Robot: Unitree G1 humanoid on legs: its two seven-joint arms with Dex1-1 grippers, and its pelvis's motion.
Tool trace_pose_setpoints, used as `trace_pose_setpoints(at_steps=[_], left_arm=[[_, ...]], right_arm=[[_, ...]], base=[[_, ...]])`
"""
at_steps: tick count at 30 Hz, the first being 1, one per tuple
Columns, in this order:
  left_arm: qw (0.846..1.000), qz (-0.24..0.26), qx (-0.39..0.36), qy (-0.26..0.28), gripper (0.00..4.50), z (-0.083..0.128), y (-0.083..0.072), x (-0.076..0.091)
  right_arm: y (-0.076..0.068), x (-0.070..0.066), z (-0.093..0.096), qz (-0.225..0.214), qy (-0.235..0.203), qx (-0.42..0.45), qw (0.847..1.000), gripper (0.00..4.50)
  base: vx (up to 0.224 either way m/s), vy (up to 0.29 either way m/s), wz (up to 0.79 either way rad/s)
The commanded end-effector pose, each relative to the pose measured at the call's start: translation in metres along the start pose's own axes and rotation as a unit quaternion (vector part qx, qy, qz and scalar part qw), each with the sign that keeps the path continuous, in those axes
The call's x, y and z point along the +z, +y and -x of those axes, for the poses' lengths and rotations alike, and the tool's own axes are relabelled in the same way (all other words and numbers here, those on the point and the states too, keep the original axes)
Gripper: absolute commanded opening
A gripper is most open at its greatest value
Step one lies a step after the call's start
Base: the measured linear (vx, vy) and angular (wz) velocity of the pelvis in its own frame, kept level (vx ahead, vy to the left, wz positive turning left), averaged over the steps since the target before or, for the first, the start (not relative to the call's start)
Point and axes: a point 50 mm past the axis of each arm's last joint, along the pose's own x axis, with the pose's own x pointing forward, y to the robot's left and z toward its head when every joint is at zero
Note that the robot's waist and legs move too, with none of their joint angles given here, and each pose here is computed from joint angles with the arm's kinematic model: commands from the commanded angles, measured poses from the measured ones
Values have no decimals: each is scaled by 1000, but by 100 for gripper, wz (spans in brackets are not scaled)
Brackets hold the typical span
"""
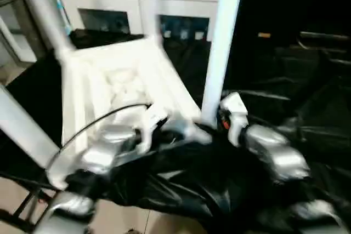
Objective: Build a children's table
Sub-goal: Rotate leg to tighten
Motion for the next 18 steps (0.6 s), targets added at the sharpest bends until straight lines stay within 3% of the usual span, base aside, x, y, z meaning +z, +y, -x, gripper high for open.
trace_pose_setpoints(at_steps=[1,5,11,18], left_arm=[[999,-28,-9,-29,0,-22,-13,27],[999,-39,-26,-26,0,-24,-16,27],[994,-69,-84,-22,0,-9,-17,23],[983,-92,-159,-3,0,20,-13,15]], right_arm=[[51,-15,-23,-2,28,103,994,300],[48,-11,-23,-21,19,113,993,345],[41,-3,-12,27,13,171,985,394],[31,1,26,75,31,325,942,394]], base=[[0,0,0],[0,0,0],[0,0,0],[39,-2,2]])
